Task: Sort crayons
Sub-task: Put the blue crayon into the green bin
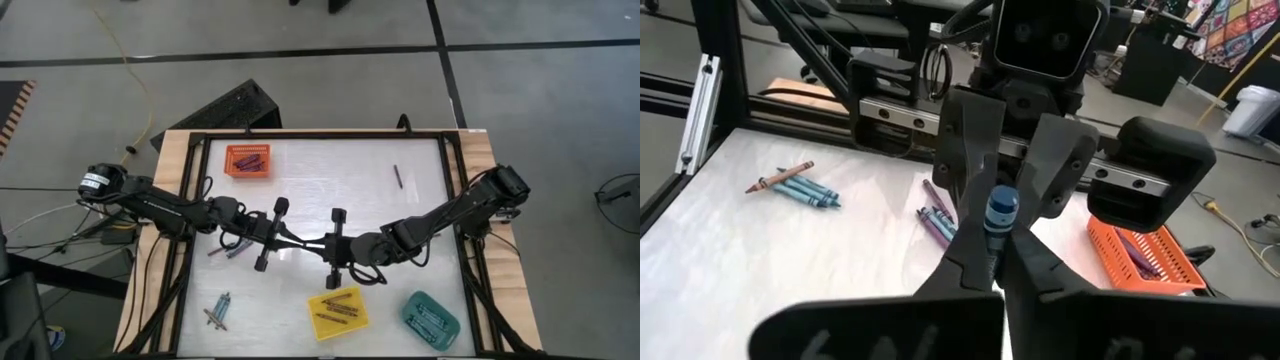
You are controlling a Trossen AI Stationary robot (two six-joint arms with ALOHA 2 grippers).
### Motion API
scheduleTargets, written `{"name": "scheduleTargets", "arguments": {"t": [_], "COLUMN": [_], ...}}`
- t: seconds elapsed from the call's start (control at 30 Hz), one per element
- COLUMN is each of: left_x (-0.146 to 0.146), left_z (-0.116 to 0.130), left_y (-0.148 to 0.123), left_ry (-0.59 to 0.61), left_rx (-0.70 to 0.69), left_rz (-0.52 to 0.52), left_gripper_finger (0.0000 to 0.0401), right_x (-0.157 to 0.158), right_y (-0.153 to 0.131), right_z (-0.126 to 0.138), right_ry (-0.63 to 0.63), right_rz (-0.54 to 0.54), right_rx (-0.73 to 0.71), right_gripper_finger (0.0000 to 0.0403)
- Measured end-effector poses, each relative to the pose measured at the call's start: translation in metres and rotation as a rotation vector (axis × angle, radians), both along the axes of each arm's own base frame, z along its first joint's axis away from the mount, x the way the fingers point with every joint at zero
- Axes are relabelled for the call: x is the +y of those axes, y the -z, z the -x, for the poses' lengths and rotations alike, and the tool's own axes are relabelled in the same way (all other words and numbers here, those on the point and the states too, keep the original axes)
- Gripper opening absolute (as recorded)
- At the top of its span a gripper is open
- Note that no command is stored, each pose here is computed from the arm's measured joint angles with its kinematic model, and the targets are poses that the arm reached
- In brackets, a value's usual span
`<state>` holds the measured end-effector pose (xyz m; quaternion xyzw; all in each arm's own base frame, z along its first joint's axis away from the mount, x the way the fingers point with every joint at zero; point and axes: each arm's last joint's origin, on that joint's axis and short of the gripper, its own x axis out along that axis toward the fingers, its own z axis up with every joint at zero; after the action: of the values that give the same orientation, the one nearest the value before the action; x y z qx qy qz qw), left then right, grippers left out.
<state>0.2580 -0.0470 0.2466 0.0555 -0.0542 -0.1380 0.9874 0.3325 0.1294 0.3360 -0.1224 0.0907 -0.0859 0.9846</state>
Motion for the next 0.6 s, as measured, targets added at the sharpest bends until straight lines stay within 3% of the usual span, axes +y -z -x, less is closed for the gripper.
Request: {"name": "scheduleTargets", "arguments": {"t": [0.27, 0.6], "left_x": [-0.0001, -0.0044], "left_z": [0.0000, 0.0005], "left_y": [0.0009, 0.0036], "left_ry": [0.005, 0.007], "left_rx": [0.010, 0.039], "left_rz": [0.001, 0.001], "left_gripper_finger": [0.0009, 0.0122], "right_x": [0.0000, 0.0027], "right_y": [-0.0001, 0.0030], "right_z": [0.0000, 0.0021], "right_ry": [0.001, 0.009], "right_rz": [0.003, -0.025], "right_rx": [0.000, 0.023], "right_gripper_finger": [0.0002, 0.0001]}}
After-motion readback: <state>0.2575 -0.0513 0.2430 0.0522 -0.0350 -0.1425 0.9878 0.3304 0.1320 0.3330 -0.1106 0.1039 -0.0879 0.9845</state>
